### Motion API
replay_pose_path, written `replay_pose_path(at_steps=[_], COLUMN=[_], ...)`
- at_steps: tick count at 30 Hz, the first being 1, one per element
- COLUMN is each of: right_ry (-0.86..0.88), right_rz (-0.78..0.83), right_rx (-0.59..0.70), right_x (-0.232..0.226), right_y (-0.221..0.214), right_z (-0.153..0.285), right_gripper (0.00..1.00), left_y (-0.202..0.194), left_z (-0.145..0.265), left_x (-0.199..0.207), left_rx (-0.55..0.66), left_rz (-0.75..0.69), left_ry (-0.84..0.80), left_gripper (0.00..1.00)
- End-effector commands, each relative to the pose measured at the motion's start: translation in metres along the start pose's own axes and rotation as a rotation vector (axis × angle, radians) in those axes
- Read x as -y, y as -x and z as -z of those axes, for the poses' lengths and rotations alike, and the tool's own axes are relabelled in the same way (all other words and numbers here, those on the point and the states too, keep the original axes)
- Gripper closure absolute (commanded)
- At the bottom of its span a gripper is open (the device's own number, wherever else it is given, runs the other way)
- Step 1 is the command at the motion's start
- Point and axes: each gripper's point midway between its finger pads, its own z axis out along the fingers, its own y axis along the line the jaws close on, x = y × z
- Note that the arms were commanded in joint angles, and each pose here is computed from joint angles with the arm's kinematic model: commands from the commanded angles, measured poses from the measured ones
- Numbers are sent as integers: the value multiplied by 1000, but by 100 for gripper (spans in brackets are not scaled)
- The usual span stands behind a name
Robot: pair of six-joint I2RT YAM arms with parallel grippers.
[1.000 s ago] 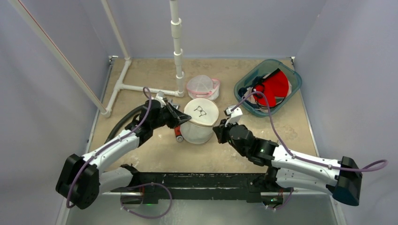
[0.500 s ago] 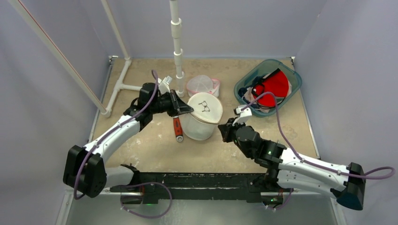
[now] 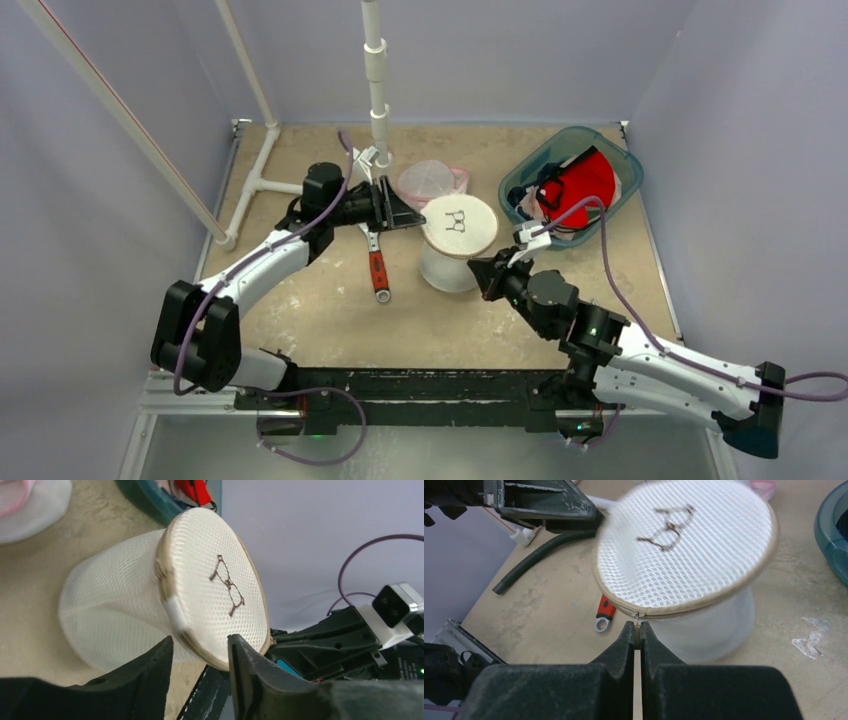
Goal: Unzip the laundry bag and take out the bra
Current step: Unzip the laundry bag at the center of the board.
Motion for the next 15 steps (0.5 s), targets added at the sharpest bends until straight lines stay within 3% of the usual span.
replay_pose_path(at_steps=[1, 3, 7, 12, 15], right_ry=[51, 57, 56, 29, 12], right_rz=[17, 20, 34, 57, 54], right_rx=[-4, -18, -38, -77, -95], right_x=[-12, -12, -12, -6, -1], right_y=[-2, -8, -17, -31, -41], right_z=[-6, -8, -12, -18, -18], right_gripper=[100, 100, 100, 100, 100], left_y=[-3, -6, -4, -14, -31], left_z=[6, 13, 42, 73, 69], left_x=[-24, -35, -51, -36, -21], left_rx=[74, 111, 260, 477, 506], left_rz=[-1, 26, 95, 317, 413], left_ry=[50, 124, 301, 300, 276], left_gripper=[44, 30, 17, 16, 18])
